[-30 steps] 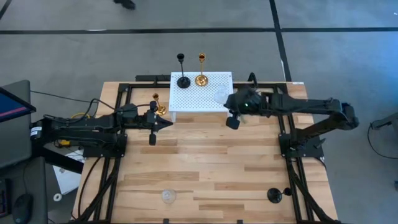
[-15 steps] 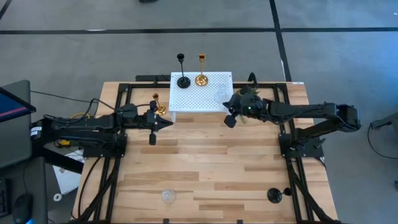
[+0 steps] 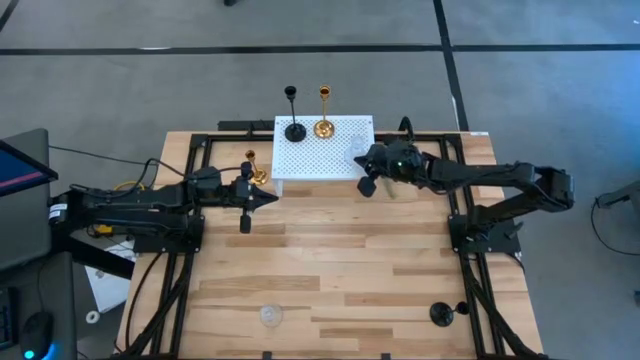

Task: Pick & Place candle stick holders
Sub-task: Put the top transparent candle holder on the shelf

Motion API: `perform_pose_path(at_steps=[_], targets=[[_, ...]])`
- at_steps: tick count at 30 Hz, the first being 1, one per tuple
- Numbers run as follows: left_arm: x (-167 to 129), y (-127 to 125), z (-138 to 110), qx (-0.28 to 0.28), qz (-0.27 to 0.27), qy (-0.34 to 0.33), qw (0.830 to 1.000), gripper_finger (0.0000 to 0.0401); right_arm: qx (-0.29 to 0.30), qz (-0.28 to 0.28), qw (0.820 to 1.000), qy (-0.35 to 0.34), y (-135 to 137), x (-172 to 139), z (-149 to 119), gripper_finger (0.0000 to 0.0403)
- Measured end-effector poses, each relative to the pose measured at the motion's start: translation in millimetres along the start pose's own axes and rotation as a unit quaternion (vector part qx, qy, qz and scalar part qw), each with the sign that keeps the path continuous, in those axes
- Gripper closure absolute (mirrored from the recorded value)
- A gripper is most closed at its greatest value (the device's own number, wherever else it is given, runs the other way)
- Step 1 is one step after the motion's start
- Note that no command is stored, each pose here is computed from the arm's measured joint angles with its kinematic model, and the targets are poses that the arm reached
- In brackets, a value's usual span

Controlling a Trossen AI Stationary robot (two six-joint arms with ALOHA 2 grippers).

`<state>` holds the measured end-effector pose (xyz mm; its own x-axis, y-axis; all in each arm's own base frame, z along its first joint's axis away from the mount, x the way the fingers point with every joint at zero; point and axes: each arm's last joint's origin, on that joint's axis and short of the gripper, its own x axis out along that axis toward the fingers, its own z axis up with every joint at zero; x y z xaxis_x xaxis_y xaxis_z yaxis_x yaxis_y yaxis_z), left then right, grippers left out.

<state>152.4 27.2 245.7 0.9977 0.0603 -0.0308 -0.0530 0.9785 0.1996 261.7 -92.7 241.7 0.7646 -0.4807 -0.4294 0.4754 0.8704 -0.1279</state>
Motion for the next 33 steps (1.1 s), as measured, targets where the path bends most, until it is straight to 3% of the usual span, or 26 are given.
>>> perform_pose_path(at_steps=[10,20,33], targets=[[0,0,0,0.0,0.0,0.0,1.0,0.0395,0.002,-0.014,1.0,0.006,-9,24,-10,0.0403],[0,0,0,0.0,0.0,0.0,1.0,0.0395,-0.003,-0.035,0.999,-0.005,-24,22,-6,0.0403],[0,0,0,0.0,0.0,0.0,1.0,0.0395,0.011,-0.022,0.999,-0.041,-48,24,-2,0.0403]])
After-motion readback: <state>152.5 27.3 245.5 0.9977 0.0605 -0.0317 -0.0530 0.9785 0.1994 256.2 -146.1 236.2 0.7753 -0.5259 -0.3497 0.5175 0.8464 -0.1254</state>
